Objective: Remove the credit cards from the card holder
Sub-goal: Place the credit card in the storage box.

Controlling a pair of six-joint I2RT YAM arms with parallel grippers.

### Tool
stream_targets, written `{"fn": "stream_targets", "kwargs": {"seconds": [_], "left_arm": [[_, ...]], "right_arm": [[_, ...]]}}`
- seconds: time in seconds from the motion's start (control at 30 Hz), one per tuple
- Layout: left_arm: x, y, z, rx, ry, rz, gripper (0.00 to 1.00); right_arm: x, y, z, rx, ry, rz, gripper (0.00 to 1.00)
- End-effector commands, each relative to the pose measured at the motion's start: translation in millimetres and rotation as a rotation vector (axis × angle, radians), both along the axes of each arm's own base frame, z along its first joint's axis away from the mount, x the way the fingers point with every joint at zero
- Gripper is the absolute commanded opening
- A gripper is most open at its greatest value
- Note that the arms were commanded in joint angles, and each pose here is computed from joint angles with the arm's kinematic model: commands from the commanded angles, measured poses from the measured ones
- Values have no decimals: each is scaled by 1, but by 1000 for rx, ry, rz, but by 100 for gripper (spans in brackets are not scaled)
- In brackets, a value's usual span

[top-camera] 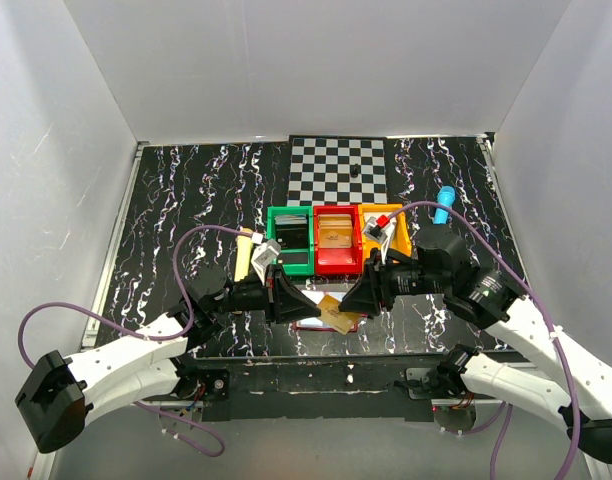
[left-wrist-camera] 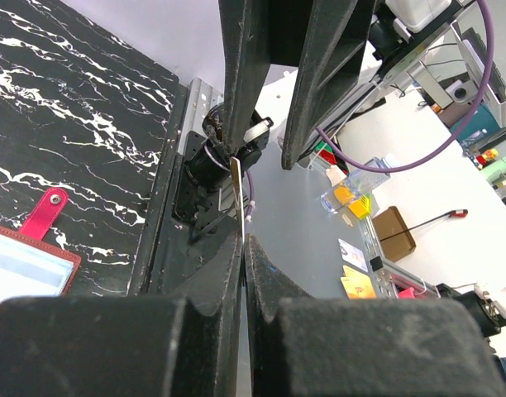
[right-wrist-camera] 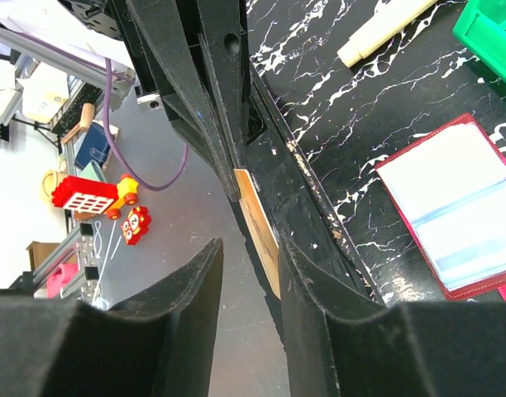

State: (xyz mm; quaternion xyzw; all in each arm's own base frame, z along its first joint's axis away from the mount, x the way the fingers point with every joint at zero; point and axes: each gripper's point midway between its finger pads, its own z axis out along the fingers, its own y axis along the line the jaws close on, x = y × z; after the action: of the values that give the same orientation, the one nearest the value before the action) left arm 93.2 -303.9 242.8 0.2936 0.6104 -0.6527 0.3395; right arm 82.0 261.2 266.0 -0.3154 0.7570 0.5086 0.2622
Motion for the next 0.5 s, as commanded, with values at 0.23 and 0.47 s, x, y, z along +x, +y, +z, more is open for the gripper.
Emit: {"fn": "stream_targets", "kwargs": {"seconds": [0.23,0.47], "left_arm": [[0,0,10,-33,-31,1,0],[0,1,10,-35,-31,4,0]], "right_arm": [[3,2,-1,5,-23,-1,50],[1,3,1,19,-23,10,40]]}}
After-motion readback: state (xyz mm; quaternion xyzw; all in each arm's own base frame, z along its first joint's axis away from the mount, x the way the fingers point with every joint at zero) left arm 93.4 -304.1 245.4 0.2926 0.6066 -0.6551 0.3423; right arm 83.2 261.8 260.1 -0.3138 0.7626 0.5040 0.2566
